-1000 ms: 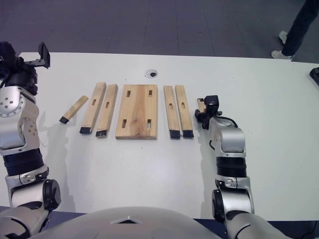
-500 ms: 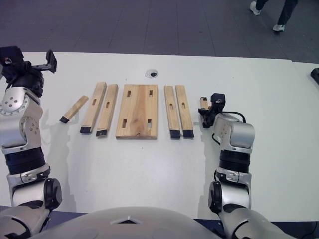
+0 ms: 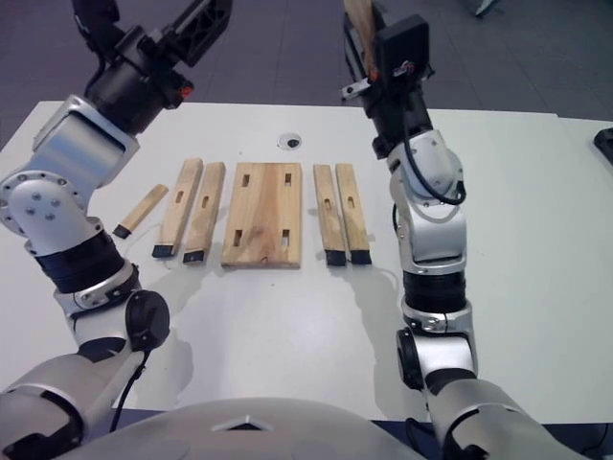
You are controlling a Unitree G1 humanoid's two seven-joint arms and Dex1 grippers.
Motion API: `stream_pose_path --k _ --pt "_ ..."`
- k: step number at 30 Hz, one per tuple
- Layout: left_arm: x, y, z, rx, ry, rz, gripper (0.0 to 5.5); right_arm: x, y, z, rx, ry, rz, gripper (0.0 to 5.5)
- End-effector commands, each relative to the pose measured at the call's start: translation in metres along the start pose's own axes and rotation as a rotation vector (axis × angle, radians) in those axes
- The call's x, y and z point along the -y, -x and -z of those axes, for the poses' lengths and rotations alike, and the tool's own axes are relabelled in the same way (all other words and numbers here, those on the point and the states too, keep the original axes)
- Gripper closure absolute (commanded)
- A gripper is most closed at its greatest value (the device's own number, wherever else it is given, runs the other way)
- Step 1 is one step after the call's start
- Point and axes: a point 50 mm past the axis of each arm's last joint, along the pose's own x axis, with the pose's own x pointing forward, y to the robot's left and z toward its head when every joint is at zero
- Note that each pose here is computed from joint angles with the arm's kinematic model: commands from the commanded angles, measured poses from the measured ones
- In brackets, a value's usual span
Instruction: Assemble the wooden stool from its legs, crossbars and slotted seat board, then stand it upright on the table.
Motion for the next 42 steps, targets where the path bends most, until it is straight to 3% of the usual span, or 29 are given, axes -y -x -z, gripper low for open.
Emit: stream_pose_path --k 1,9,21,42 --pt "0.011 0.000 -0.002 -0.044 -0.005 0.082 0.10 -0.022 -0.010 -0.007 0.079 0.011 -0.050 4.21" --pt "0.017 0.000 0.001 -0.062 0.154 0.178 0.10 -0.048 -0.004 -0.004 0.116 0.036 -0.136 4.21" --pt "0.019 -0.017 0.008 -0.083 0.196 0.188 0.10 -0.066 0.003 -0.002 0.101 0.029 -0.211 4.21" --pt "0.009 -0.014 0.013 -0.070 0.306 0.183 3.67 -0.065 0.002 0.007 0.059 0.030 -0.253 4.21"
